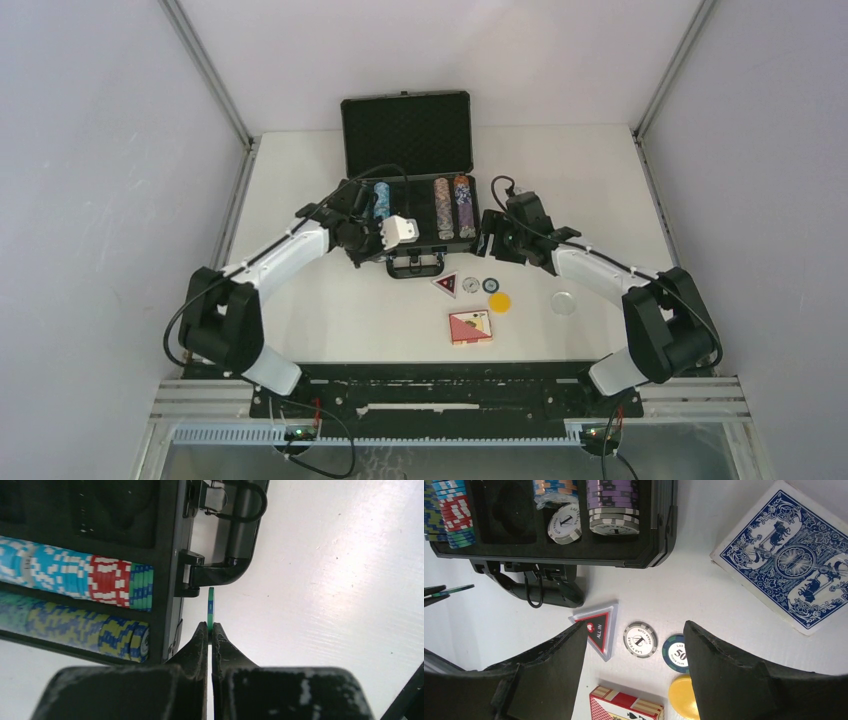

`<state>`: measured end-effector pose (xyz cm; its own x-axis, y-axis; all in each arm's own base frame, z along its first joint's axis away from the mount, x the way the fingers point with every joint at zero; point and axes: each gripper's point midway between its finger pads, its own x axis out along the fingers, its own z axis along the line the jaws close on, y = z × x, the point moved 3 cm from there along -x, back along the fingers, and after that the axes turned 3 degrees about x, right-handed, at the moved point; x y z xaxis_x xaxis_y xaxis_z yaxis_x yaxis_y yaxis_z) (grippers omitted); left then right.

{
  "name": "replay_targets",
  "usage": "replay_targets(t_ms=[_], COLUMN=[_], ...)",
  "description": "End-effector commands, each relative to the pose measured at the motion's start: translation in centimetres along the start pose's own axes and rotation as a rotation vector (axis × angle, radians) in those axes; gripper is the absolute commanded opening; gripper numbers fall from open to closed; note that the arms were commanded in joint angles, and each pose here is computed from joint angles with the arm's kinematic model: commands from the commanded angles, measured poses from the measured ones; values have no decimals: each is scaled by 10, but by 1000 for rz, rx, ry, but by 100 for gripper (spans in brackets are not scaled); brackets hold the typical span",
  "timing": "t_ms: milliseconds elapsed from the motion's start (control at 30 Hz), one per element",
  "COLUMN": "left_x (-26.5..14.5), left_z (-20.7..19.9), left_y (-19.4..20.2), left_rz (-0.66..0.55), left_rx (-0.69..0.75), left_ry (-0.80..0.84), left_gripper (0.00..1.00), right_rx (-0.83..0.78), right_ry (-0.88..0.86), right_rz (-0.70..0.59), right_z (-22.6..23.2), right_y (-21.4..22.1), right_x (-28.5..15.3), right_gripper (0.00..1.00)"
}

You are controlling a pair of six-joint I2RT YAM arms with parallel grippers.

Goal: Pack up texas hold em set

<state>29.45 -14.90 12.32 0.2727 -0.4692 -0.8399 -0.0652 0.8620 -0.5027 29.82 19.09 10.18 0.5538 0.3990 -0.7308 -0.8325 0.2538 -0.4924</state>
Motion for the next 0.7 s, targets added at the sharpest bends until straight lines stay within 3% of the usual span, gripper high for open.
replay_targets(t_ms=[0,667], left_x=[-8,12], left_z=[24,60], left_y=[-12,-4], left_rz=[-24,34], left_rx=[37,14], left_ry=[-23,-66], left_gripper=[0,0], right_rx=[-23,-25], right_ry=[-15,4], right_rz=[-44,-32], right_z=[4,-3], right_y=[-14,-14], right_x=[1,6], right_gripper=[79,79])
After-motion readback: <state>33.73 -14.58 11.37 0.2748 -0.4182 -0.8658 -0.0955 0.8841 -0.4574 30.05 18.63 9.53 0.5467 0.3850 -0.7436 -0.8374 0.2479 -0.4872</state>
